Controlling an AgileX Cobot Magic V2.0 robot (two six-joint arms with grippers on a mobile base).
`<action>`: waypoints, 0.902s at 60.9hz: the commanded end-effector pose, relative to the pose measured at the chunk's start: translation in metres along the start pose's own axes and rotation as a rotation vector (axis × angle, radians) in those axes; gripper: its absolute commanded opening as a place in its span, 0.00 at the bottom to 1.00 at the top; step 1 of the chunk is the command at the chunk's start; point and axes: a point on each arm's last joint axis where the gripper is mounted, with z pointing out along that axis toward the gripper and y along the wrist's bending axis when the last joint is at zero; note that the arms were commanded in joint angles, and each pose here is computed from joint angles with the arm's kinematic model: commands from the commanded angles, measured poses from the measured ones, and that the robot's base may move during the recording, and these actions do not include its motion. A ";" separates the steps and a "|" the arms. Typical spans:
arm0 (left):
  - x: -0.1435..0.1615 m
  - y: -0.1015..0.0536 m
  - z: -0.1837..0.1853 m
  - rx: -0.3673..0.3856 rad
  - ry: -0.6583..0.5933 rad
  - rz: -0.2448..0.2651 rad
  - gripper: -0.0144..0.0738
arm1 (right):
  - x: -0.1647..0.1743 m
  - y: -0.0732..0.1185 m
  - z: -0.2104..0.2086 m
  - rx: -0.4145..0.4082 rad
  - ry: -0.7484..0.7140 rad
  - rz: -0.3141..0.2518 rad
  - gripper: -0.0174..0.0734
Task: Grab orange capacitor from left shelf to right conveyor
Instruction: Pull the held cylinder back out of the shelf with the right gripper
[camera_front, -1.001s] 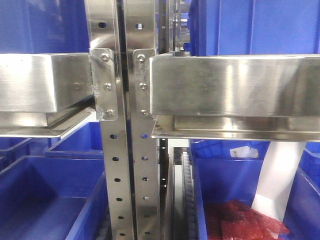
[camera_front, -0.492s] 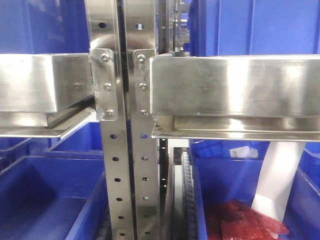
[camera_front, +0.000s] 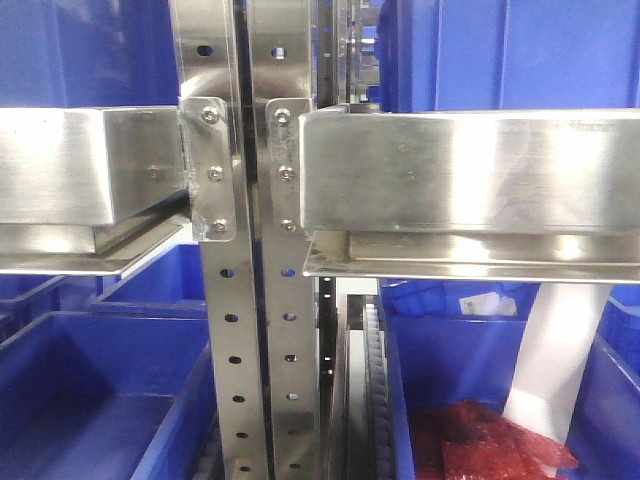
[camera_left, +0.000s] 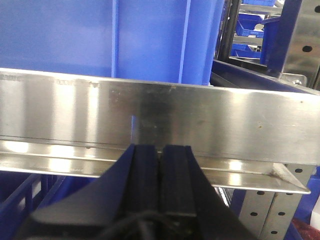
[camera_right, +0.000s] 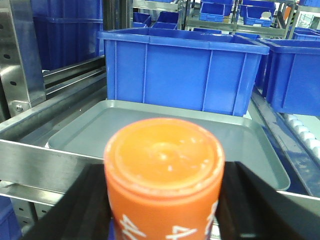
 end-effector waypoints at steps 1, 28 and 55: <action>-0.011 -0.001 -0.002 0.017 -0.112 0.000 0.04 | -0.014 0.000 -0.001 0.002 -0.091 -0.002 0.30; -0.011 -0.001 -0.002 0.017 -0.112 0.000 0.04 | -0.014 0.000 -0.001 0.002 -0.091 -0.002 0.30; -0.011 -0.001 -0.002 0.017 -0.112 0.000 0.04 | -0.014 0.000 -0.001 0.002 -0.089 -0.002 0.30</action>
